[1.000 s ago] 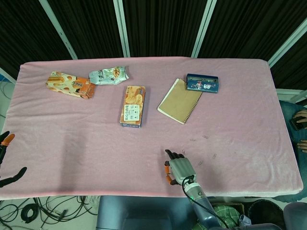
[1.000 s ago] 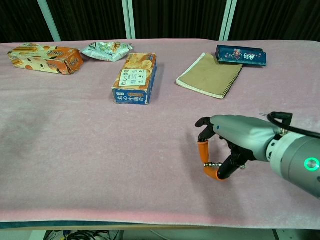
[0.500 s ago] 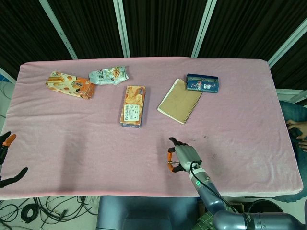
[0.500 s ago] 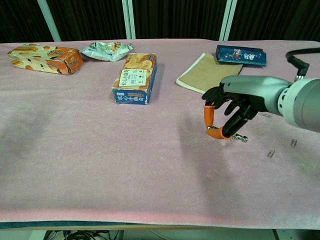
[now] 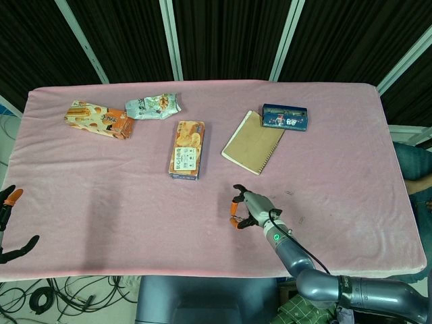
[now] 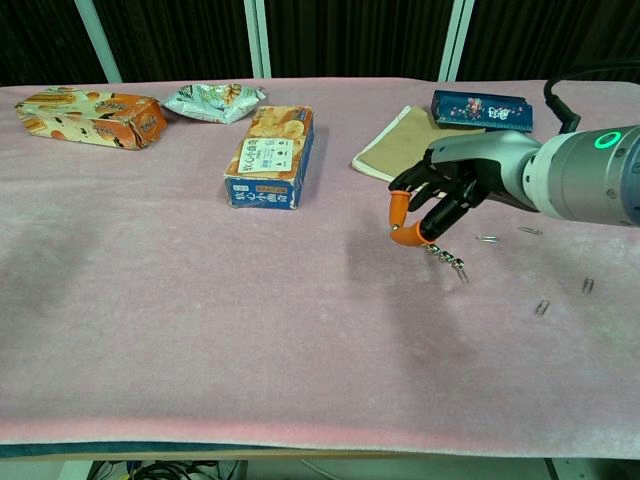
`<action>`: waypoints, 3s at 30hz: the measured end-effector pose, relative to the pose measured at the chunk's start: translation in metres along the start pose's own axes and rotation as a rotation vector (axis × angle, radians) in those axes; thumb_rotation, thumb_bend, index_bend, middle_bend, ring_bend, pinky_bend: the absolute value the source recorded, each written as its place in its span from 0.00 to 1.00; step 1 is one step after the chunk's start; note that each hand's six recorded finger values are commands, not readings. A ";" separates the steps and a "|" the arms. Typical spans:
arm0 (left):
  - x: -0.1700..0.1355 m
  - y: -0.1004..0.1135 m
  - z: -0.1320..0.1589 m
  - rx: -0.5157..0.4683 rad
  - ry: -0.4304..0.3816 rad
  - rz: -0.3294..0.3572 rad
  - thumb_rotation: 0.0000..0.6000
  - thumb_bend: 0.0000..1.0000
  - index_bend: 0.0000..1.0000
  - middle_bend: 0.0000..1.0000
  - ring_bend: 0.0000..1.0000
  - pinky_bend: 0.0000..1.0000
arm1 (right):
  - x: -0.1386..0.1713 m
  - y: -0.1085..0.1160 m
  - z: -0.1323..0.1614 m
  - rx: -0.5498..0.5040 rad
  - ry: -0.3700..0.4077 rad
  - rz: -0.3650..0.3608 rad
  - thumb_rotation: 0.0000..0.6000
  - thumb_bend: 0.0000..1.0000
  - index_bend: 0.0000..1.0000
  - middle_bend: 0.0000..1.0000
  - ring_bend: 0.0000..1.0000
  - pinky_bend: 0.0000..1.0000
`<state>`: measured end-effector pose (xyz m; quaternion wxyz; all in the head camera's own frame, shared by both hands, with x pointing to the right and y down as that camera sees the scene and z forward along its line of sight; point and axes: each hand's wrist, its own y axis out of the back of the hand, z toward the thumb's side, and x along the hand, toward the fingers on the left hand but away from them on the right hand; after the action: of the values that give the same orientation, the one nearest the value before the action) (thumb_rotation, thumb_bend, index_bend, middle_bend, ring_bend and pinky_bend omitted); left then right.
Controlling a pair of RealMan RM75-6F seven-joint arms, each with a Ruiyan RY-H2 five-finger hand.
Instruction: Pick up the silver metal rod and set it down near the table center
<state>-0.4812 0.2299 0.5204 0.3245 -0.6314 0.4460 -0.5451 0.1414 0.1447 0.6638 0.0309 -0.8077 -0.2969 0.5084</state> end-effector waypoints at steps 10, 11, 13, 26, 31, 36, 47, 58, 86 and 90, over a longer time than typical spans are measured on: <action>0.001 -0.002 0.000 0.009 0.006 0.000 1.00 0.22 0.05 0.00 0.00 0.00 | -0.021 0.000 -0.003 -0.039 0.021 0.007 1.00 0.36 0.61 0.04 0.12 0.17; 0.001 -0.001 0.000 0.009 0.007 0.000 1.00 0.22 0.05 0.00 0.00 0.00 | -0.023 0.000 -0.004 -0.032 0.022 0.002 1.00 0.36 0.61 0.04 0.12 0.17; 0.000 -0.001 0.000 0.009 0.007 0.004 1.00 0.22 0.05 0.00 0.00 0.00 | -0.028 0.000 -0.006 -0.016 0.021 -0.013 1.00 0.36 0.61 0.04 0.12 0.17; 0.000 -0.001 -0.001 0.016 0.016 0.009 1.00 0.22 0.05 0.00 0.00 0.00 | -0.045 0.004 -0.017 -0.036 0.009 -0.051 1.00 0.36 0.61 0.04 0.12 0.17; -0.001 -0.002 0.001 0.022 0.012 0.008 1.00 0.22 0.05 0.00 0.00 0.00 | -0.047 0.007 -0.025 -0.066 0.001 -0.059 1.00 0.36 0.61 0.04 0.12 0.17; -0.001 -0.002 0.001 0.023 0.016 0.011 1.00 0.22 0.05 0.00 0.00 0.00 | -0.047 0.005 -0.032 -0.075 -0.001 -0.054 1.00 0.36 0.61 0.04 0.12 0.17; -0.001 -0.002 0.001 0.025 0.013 0.010 1.00 0.22 0.05 0.00 0.00 0.00 | -0.049 0.005 -0.041 -0.093 -0.009 -0.065 1.00 0.36 0.61 0.04 0.12 0.17; -0.001 -0.003 0.002 0.028 0.011 0.006 1.00 0.22 0.05 0.00 0.00 0.00 | -0.046 0.001 -0.054 -0.109 -0.021 -0.057 1.00 0.36 0.61 0.04 0.12 0.17; 0.003 -0.009 0.002 0.047 0.008 -0.020 1.00 0.22 0.05 0.00 0.00 0.00 | 0.039 0.030 -0.085 -0.085 0.007 -0.123 1.00 0.36 0.61 0.04 0.12 0.17; 0.007 -0.014 0.001 0.052 0.003 -0.037 1.00 0.22 0.05 0.00 0.00 0.00 | 0.044 0.031 -0.097 -0.078 0.006 -0.150 1.00 0.36 0.61 0.04 0.12 0.17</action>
<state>-0.4768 0.2287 0.5356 0.3299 -0.6300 0.4203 -0.5636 0.2502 0.1658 0.6645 0.0383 -0.7853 -0.3762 0.4902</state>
